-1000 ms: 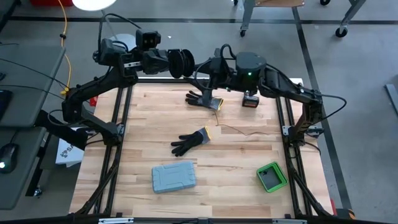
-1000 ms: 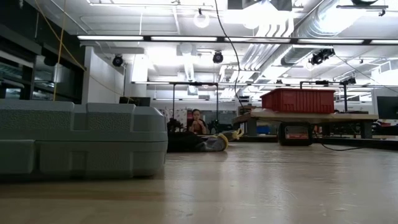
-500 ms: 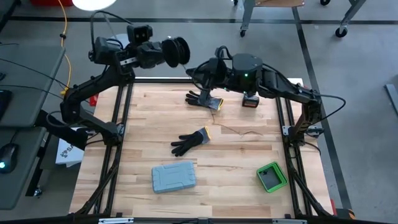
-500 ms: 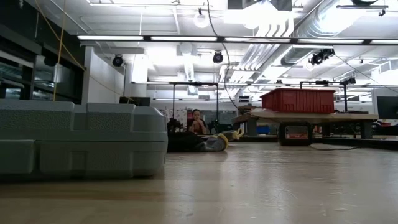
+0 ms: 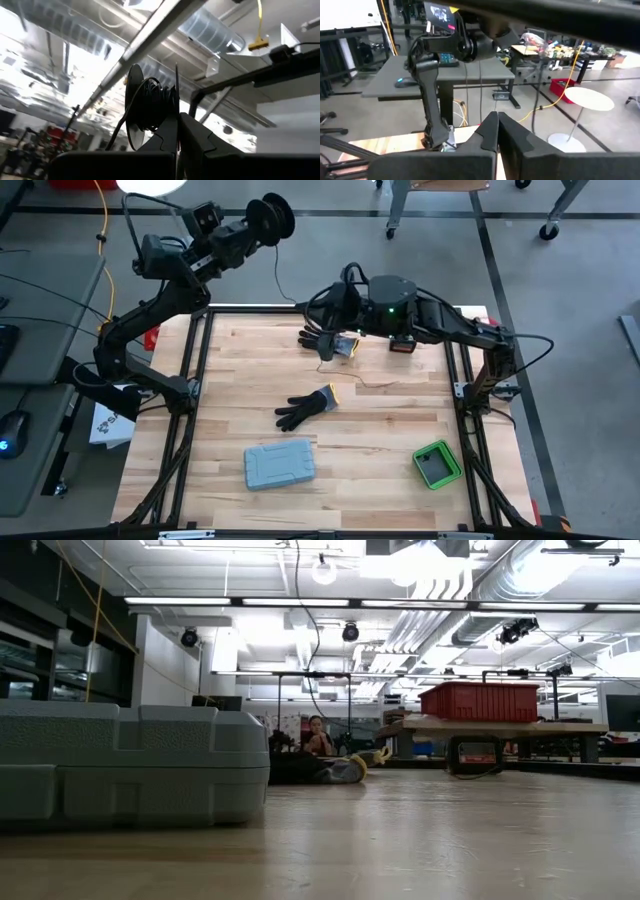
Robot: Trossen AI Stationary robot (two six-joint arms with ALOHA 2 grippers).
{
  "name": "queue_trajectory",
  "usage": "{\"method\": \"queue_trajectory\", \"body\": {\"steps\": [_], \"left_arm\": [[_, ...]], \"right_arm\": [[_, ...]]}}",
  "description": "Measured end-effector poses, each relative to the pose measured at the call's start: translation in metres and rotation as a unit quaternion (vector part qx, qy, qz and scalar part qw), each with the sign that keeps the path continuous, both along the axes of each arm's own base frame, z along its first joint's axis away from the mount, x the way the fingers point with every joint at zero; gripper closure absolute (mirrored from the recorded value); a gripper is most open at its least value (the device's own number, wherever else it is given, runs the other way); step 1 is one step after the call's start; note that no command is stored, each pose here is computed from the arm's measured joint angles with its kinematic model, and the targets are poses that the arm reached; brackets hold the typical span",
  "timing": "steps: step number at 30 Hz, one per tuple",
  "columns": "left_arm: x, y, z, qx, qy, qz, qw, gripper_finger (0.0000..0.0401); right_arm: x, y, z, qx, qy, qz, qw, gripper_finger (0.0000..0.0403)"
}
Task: Coil cords
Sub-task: Coil the black wire cable onto the black spool
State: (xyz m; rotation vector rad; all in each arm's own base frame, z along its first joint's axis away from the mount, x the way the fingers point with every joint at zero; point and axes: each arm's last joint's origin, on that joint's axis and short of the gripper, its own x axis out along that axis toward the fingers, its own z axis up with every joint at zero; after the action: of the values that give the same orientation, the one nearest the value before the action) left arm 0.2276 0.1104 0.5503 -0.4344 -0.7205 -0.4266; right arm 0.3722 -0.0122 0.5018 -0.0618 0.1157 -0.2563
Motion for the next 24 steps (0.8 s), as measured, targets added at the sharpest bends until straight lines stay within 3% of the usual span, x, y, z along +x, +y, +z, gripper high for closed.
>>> {"method": "queue_trajectory", "body": {"steps": [7,14,17,24], "left_arm": [[0.000,0.000,0.000,-0.005,-0.001,0.001,1.000,0.0400],[0.001,0.000,0.000,-0.007,0.000,-0.002,1.000,0.0400],[0.001,0.000,0.000,-0.006,0.000,-0.003,1.000,0.0400],[0.001,-0.001,0.000,-0.008,0.001,-0.006,1.000,0.0400]], "right_arm": [[0.004,-0.006,0.000,0.031,-0.025,-0.038,0.998,0.0385],[0.018,-0.019,0.002,0.041,-0.089,-0.050,0.994,0.0260],[0.027,-0.021,-0.006,0.026,-0.081,-0.064,0.994,0.0212],[0.041,-0.023,-0.017,0.021,-0.078,-0.075,0.994,0.0189]]}}
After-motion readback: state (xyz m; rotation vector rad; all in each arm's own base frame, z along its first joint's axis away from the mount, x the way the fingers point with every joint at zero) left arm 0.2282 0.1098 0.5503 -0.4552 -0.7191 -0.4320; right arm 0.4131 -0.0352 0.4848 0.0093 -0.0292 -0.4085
